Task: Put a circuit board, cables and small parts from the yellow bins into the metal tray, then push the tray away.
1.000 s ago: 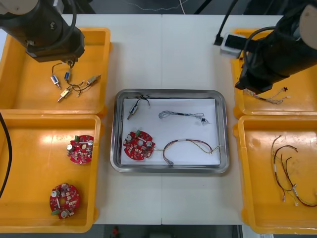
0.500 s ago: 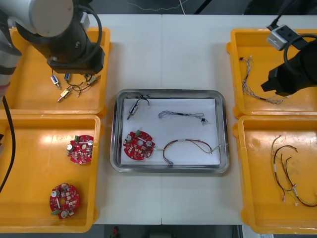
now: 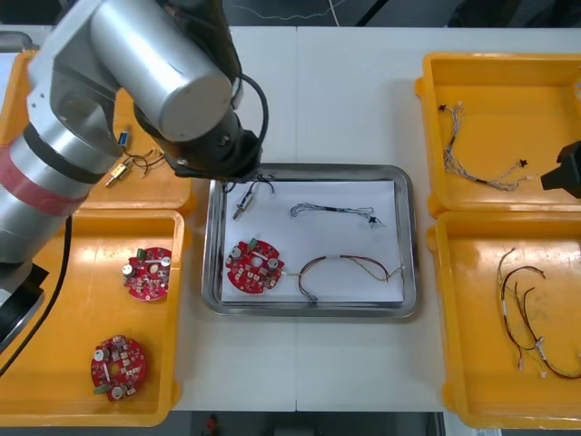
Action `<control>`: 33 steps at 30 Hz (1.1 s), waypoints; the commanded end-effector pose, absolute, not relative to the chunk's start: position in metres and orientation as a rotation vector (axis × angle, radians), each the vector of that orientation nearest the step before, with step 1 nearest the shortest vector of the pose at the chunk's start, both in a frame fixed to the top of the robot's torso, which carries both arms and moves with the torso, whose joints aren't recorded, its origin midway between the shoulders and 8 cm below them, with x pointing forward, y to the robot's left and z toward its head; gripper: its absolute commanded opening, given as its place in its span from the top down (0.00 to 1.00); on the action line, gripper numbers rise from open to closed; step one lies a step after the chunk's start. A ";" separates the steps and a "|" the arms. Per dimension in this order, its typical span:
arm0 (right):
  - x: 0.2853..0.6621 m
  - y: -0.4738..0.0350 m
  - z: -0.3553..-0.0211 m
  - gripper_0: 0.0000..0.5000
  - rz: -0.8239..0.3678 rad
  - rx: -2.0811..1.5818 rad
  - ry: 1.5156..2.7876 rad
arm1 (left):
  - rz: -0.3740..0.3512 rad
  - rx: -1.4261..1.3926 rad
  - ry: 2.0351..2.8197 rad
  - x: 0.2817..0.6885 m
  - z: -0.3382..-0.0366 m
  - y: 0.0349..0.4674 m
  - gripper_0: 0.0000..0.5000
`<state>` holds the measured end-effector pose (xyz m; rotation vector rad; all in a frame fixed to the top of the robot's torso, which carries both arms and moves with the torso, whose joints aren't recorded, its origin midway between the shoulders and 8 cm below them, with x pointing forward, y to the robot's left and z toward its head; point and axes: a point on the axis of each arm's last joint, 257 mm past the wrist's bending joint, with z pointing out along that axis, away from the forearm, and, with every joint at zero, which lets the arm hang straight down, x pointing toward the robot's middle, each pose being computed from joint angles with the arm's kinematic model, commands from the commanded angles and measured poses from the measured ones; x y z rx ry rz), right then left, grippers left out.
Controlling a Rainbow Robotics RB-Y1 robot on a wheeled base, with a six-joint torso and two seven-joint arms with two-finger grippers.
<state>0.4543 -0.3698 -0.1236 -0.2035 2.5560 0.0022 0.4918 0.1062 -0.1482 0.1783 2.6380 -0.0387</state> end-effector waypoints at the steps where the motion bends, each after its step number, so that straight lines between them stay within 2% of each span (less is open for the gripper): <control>1: 0.434 -0.409 -0.118 0.00 -0.045 -0.042 2.556 | -0.100 0.165 2.602 0.483 -0.156 0.066 1.00; 7: 0.417 -0.431 -0.129 0.00 -0.050 0.052 2.577 | -0.109 0.187 2.614 0.483 -0.180 0.048 1.00; 13: 0.405 -0.444 -0.141 0.00 -0.060 0.145 2.597 | -0.091 0.182 2.589 0.497 -0.203 0.039 1.00; 33: 0.382 -0.418 -0.147 0.00 -0.080 0.171 2.559 | -0.079 0.158 2.592 0.504 -0.240 0.039 1.00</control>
